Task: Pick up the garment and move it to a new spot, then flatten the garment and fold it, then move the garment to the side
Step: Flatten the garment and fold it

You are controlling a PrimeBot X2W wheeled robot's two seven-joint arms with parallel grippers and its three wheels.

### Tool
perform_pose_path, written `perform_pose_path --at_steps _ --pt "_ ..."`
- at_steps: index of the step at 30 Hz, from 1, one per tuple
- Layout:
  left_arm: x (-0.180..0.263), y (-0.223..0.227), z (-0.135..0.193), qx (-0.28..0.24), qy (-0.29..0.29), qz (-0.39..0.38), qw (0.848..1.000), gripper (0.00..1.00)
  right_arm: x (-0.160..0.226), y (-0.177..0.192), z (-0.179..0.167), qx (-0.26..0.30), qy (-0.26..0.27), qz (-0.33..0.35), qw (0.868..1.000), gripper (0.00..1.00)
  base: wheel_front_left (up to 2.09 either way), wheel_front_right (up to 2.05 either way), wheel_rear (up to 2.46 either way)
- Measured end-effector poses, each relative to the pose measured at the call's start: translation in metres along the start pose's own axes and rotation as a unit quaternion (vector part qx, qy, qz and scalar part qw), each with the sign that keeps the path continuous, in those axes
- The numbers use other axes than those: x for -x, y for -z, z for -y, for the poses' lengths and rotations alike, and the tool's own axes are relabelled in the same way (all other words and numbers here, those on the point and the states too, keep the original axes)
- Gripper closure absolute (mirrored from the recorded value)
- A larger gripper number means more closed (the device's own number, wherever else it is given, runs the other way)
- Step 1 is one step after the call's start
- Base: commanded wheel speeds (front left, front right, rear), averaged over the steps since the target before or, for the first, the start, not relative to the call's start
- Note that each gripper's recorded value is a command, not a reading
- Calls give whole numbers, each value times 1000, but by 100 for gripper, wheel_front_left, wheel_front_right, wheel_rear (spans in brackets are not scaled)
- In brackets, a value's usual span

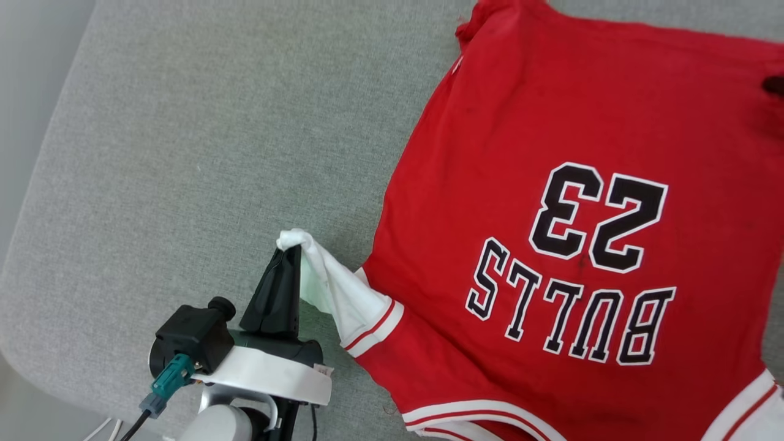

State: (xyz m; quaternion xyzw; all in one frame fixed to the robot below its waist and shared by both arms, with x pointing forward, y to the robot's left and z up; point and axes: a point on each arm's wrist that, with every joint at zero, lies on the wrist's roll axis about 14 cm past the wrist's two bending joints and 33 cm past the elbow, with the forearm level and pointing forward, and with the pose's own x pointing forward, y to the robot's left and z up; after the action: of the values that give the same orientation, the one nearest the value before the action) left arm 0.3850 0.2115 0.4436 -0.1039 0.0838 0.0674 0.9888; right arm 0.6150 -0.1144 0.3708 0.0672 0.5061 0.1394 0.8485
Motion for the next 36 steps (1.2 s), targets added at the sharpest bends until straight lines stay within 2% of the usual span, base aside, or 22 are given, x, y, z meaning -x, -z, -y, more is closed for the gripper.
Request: perform_pose_path --at_steps 7,11,14,20,24,30,35,36 --pt "10 -4 -6 4 -7 6 1000 100 52 -29 -3 74 31 68 994 100 0 0 0" --pt "18 -7 -9 12 -12 10 1000 100 86 -26 -1 108 43 95 989 100 0 0 0" --pt "26 -10 -11 15 -14 13 1000 100 109 -7 6 127 52 98 986 100 0 0 0" --pt "39 -13 -21 16 -23 15 1000 100 148 68 35 120 69 59 989 100 0 0 0" --pt "45 -10 -22 16 -20 6 1000 100 170 144 60 90 83 7 992 100 0 0 0" --pt "42 -9 -12 11 2 -3 1000 100 202 251 86 15 101 -51 994 100 0 0 0" --pt "36 -10 3 8 24 -5 1000 100 213 323 79 -67 88 -84 990 100 0 0 0" --pt "35 -10 6 8 28 -5 1000 100 213 333 75 -77 84 -88 990 81 0 0 0"
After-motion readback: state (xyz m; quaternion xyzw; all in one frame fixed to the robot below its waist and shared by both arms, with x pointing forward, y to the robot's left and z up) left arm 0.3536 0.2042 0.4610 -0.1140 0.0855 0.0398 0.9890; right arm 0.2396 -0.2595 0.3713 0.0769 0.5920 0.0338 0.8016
